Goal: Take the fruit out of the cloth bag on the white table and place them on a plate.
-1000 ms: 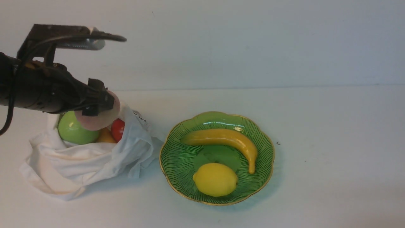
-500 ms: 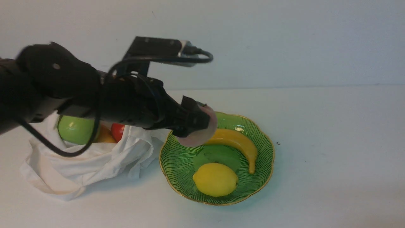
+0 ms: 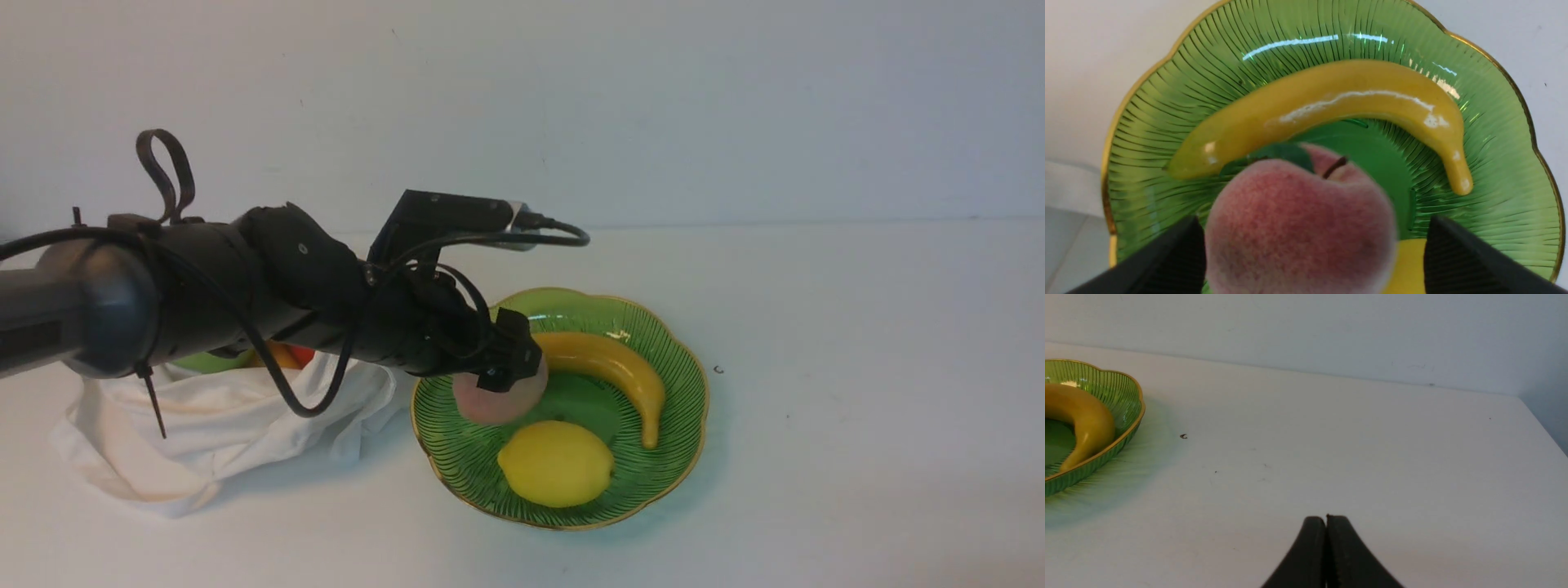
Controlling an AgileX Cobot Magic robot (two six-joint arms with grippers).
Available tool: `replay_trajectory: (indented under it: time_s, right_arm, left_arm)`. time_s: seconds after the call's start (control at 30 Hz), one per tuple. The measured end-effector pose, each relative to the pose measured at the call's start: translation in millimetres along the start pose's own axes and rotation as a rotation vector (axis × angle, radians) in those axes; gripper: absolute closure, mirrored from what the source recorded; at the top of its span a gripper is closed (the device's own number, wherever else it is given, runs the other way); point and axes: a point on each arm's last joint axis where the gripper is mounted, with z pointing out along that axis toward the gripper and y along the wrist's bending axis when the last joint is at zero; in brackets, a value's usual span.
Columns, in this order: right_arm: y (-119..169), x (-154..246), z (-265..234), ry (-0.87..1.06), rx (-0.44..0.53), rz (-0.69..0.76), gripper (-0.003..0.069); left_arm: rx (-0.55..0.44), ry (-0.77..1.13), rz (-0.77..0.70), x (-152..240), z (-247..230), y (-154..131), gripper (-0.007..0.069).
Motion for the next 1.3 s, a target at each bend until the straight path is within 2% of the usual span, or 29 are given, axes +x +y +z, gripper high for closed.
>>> replay_trajectory:
  time_s: [0.2,0.3,0.4,0.5,0.53,0.57,0.63,0.73,0.87,1.1,1.3]
  right_arm:
    - [0.0,0.0,0.0,0.0,0.0,0.0,0.0671]
    - [0.0,0.0,0.0,0.0,0.0,0.0,0.0671]
    - [0.0,0.0,0.0,0.0,0.0,0.0,0.0671]
    - [0.0,0.0,0.0,0.0,0.0,0.0,0.0671]
    - [0.0,0.0,0.0,0.0,0.0,0.0,0.0671]
    - [0.0,0.0,0.0,0.0,0.0,0.0,0.0671]
    - [0.0,0.0,0.0,0.0,0.0,0.001,0.0671]
    - [0.0,0.0,0.0,0.0,0.0,0.001,0.0671]
    - [0.0,0.0,0.0,0.0,0.0,0.001,0.0671]
    - [0.0,0.0,0.0,0.0,0.0,0.0,0.0671]
    - [0.0,0.0,0.0,0.0,0.0,0.0,0.0671]
  left_arm:
    - [0.004,-0.037,0.012,-6.2,-12.6,-3.7,-0.0058]
    - [0.01,-0.067,0.019,-11.3,-25.6,-6.6,-0.0036]
    - [0.027,-0.143,0.049,-22.4,-64.3,-13.8,0.0111]
    - [0.033,-0.238,0.109,-29.5,-115.4,-25.8,0.037]
    - [0.039,-0.279,0.127,-30.0,-137.6,-32.1,0.048]
    - [0.047,-0.308,0.141,-29.0,-155.7,-37.5,0.0543]
    - [0.063,-0.355,0.162,-25.6,-183.7,-45.8,0.0596]
    - [0.069,-0.452,0.214,-15.6,-231.8,-58.3,0.0627]
    - [0.065,-0.56,0.274,0.5,-278.4,-69.5,0.0633]
    - [0.077,-0.662,0.325,24.6,-323.0,-80.9,0.0633]
    - [0.082,-0.702,0.342,35.0,-338.7,-84.7,0.0633]
